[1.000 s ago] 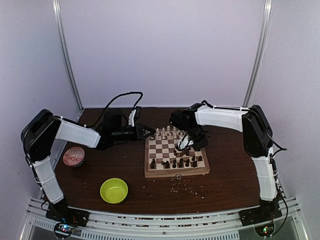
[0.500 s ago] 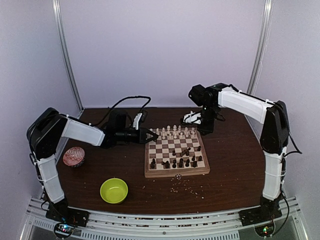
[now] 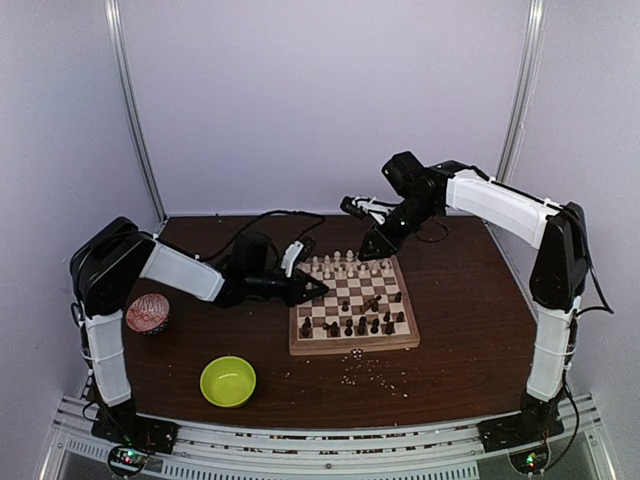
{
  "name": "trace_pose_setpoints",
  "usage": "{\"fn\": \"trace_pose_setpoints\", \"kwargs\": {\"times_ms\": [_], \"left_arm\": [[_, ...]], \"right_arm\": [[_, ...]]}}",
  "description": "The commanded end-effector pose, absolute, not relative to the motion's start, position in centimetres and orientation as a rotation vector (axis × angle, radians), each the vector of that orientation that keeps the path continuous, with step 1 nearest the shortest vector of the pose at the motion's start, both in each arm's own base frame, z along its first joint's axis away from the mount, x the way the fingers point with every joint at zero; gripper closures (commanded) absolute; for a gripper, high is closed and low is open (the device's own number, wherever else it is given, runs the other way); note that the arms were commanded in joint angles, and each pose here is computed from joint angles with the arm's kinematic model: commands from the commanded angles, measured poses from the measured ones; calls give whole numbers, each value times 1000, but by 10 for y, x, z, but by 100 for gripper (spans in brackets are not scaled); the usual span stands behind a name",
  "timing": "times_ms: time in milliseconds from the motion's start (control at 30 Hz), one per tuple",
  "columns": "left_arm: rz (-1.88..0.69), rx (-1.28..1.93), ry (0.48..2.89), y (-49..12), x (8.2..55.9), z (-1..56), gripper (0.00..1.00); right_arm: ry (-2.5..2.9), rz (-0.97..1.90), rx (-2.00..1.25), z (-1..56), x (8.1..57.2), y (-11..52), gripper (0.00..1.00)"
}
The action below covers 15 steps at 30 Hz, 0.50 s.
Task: Set up the chess pieces on the board
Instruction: Place the rook on the chessboard.
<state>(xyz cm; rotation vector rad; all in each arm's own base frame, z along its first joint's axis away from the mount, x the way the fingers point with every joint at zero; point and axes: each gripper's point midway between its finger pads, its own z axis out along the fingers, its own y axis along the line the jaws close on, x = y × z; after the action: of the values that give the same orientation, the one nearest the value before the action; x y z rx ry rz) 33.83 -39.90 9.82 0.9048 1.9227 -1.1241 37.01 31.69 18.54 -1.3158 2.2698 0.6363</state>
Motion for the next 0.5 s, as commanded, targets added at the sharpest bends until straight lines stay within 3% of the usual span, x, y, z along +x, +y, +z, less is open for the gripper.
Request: {"fn": "trace_pose_setpoints", "kwargs": {"times_ms": [0,300,467], "left_arm": [[-1037,983,1813,-403,348,93,90],[-993,1035,1796,-404,350,75,89],[-979,1028,1799,-399,347,77,83]], "right_arm": [[2258,808,-1219,195,372,335,70],[2300,787,-1224,178,367,330,70],[2305,789,-1227,176,366,330,70]]}}
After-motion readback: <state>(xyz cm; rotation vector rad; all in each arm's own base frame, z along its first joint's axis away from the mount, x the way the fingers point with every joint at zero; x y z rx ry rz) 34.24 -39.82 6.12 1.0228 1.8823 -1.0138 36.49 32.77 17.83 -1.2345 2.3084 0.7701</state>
